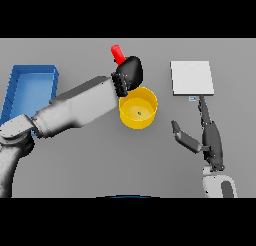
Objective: Pick up the red beaker and tilt it to pour out 1 green nut into yellow bowl. Pick up the yellow bowl and place it on the metallic measuring scale.
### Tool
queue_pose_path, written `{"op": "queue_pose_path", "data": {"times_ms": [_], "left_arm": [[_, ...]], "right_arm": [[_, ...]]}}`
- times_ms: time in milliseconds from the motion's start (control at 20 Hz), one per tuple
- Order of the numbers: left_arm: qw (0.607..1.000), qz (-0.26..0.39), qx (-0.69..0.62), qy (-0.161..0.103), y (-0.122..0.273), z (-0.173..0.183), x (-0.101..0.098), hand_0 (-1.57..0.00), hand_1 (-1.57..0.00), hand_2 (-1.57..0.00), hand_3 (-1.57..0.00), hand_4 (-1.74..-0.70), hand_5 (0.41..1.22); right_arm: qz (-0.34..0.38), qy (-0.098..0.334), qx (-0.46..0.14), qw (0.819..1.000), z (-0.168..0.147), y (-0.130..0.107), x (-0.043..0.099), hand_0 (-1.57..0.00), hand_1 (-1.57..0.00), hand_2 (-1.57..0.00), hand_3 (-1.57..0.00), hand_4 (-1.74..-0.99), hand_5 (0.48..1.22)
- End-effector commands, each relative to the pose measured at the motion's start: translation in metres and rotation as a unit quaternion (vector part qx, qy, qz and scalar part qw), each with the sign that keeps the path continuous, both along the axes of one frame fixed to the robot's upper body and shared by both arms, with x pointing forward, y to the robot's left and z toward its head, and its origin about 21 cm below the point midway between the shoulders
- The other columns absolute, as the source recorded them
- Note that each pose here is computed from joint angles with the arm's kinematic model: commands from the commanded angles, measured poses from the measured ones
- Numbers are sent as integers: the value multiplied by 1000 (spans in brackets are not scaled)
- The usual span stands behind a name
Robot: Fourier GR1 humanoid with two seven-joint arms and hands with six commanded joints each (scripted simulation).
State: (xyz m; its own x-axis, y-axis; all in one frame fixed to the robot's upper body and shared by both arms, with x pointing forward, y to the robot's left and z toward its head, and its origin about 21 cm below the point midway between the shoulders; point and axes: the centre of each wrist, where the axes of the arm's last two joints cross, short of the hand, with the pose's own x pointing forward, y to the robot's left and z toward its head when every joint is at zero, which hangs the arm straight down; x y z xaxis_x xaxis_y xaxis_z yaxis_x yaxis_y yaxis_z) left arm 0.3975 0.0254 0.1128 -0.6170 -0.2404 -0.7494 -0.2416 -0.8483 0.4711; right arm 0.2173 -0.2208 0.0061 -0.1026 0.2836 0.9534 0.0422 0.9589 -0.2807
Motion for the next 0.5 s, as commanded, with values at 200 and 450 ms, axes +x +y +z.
{"op": "queue_pose_path", "data": {"times_ms": [200, 450], "left_arm": [[998, -40, 48, -20, -3, 4, 3, -1571, -1571, -1571, -1570, -1734, 1221], [997, -43, 39, -53, -4, 49, 18, -1571, -1571, -1571, -1571, -1729, 1221]], "right_arm": [[-1, -2, -1, 1000, -5, -3, -5, 1, 1, 1, 1, -1209, 593], [-3, -14, -9, 1000, -2, 0, -1, 1, 1, 1, 1, -1209, 592]]}}
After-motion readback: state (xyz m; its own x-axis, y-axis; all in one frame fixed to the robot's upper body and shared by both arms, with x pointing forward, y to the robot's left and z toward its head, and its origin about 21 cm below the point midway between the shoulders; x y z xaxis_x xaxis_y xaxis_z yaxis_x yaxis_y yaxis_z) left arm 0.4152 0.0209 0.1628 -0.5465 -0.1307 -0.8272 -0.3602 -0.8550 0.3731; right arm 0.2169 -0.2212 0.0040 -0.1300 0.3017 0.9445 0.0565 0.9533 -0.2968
